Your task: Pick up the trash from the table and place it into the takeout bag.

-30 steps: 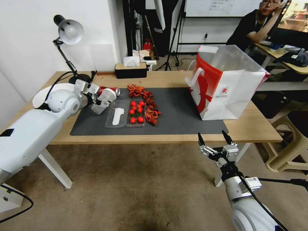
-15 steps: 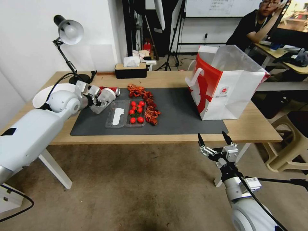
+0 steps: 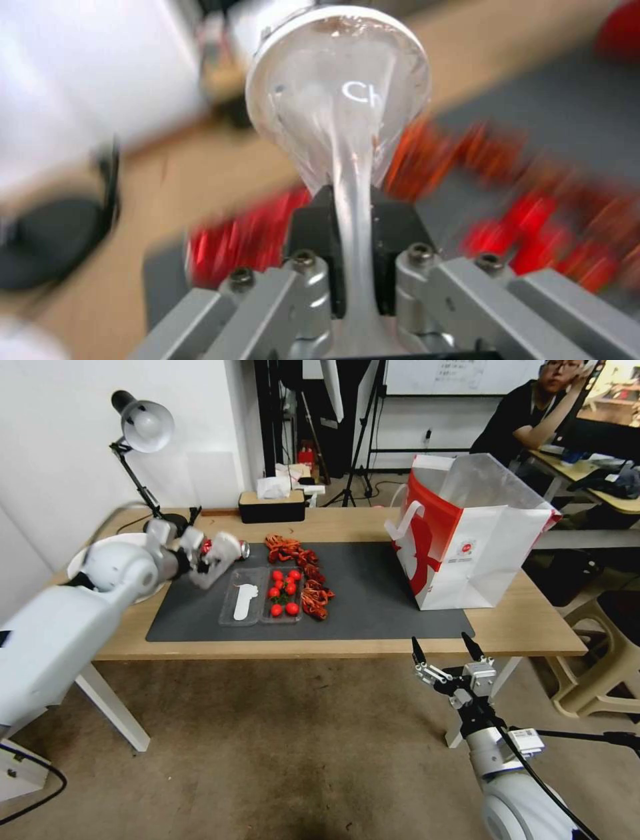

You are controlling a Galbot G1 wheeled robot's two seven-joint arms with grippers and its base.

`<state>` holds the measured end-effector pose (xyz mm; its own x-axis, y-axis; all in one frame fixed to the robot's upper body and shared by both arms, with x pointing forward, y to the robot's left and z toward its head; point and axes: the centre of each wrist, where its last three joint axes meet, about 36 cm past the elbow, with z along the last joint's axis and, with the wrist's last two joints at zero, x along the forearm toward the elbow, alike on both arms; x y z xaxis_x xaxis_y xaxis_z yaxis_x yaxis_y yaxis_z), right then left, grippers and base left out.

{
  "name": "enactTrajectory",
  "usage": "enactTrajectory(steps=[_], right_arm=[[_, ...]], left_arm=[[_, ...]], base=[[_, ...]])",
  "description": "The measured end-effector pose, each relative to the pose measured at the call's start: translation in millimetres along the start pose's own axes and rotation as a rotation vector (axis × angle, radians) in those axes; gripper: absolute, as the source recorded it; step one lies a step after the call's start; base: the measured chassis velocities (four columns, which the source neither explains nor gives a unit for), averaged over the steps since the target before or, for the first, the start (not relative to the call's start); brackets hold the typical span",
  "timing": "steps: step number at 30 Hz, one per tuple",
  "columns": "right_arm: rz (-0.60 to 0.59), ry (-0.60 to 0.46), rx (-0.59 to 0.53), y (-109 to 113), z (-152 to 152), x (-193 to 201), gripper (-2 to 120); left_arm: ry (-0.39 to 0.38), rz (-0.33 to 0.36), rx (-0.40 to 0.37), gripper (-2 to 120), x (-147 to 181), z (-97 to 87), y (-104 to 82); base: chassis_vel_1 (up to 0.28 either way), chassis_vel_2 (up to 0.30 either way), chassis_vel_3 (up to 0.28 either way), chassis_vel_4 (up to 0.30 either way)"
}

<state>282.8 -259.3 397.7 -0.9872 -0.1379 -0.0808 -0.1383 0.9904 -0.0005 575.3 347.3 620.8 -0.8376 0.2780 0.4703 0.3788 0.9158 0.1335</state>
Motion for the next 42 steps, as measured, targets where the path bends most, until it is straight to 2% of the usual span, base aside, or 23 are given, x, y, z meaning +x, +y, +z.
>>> enactTrajectory(steps=[3,4,5,6,7,8,11,12,15,16,18,19,20,21,24,25,27,28,29,30,32,37,42], right_arm=[[0.000,0.000,0.000,0,0,0,100],[-0.001,-0.001,-0.001,1,-1,0,100],[-0.001,-0.001,-0.001,1,-1,0,100],[-0.002,-0.002,-0.003,2,-2,0,100],[-0.002,-0.002,-0.003,2,-2,0,100],[-0.002,-0.002,-0.003,2,-2,0,100],[-0.004,-0.003,-0.004,3,-3,0,100],[-0.004,-0.003,-0.004,3,-3,0,100],[-0.001,-0.002,-0.002,3,-4,2,100],[-0.001,-0.002,-0.002,3,-4,2,100],[0.005,-0.001,-0.001,2,-5,5,100],[0.011,0.001,0.001,2,-5,7,100],[0.011,0.001,0.001,2,-5,7,100],[0.017,0.001,0.000,3,-5,8,100],[0.026,-0.001,-0.005,5,-2,9,100],[0.026,-0.001,-0.005,5,-2,9,100],[0.029,-0.001,-0.007,6,0,7,100],[0.031,-0.001,-0.008,6,1,7,100],[0.031,-0.001,-0.008,6,1,7,100],[0.033,-0.001,-0.008,6,2,7,100],[0.035,-0.001,-0.007,5,3,7,100],[0.036,-0.002,-0.005,4,3,6,100],[0.035,-0.002,-0.003,3,4,4,100]], left_arm=[[-0.036,0.017,0.002,3,7,-13.9,-3.9],[-0.077,0.037,0.005,3,14,-29.8,-8.8],[-0.085,0.041,0.005,3,15,-33.4,-10.0],[-0.139,0.076,0.004,3,22,-56.7,-20.3],[-0.155,0.090,0.006,3,23,-64.8,-24.5],[-0.155,0.090,0.006,3,23,-64.8,-24.5],[-0.201,0.139,0.014,3,24,-90.2,-39.5],[-0.201,0.139,0.014,3,24,-90.2,-39.5],[-0.240,0.237,0.042,3,15,-130.3,-68.8],[-0.240,0.237,0.042,3,15,-130.3,-68.8],[-0.256,0.323,0.009,3,-3,-173.1,-112.4],[-0.260,0.373,-0.031,3,-14,-200.1,-146.6],[-0.260,0.373,-0.031,3,-14,-200.1,-146.6],[-0.261,0.417,-0.065,3,-26,-225.6,-181.8],[-0.302,0.471,-0.109,3,-44,-286.6,-250.9],[-0.302,0.471,-0.109,3,-44,-286.6,-250.9],[-0.302,0.504,-0.130,3,-58,-304.6,-293.3],[-0.297,0.522,-0.137,3,-66,-305.8,-315.5],[-0.297,0.522,-0.137,3,-66,-305.8,-315.5],[-0.290,0.537,-0.141,3,-73,-303.5,-332.8],[-0.277,0.556,-0.138,1,-81,-295.7,-349.7],[-0.263,0.548,-0.130,1,-92,-283.0,-359.4],[-0.267,0.518,-0.114,21,-100,-274.6,-352.0]], base=[[0.000,0.000,0.000,0.000],[0.000,0.000,0.000,0.000],[0.000,0.000,0.000,0.000],[0.000,0.000,0.000,0.000],[0.000,0.000,0.000,0.000],[0.000,0.000,0.000,0.000],[0.000,0.000,0.000,0.000],[0.000,0.000,0.000,0.000],[0.000,0.000,0.000,0.000],[0.000,0.000,0.000,0.000],[0.000,0.000,0.000,0.000],[0.000,0.000,0.000,0.000],[0.000,0.000,0.000,0.000],[0.000,0.000,0.000,0.000],[0.000,0.000,0.000,0.000],[0.000,0.000,0.000,0.000],[0.000,0.000,0.000,0.000],[0.000,0.000,0.000,0.000],[0.000,0.000,0.000,0.000],[0.000,0.000,0.000,0.000],[0.000,0.000,0.000,0.000],[0.000,0.000,0.000,0.000],[0.000,0.000,0.000,0.000]])
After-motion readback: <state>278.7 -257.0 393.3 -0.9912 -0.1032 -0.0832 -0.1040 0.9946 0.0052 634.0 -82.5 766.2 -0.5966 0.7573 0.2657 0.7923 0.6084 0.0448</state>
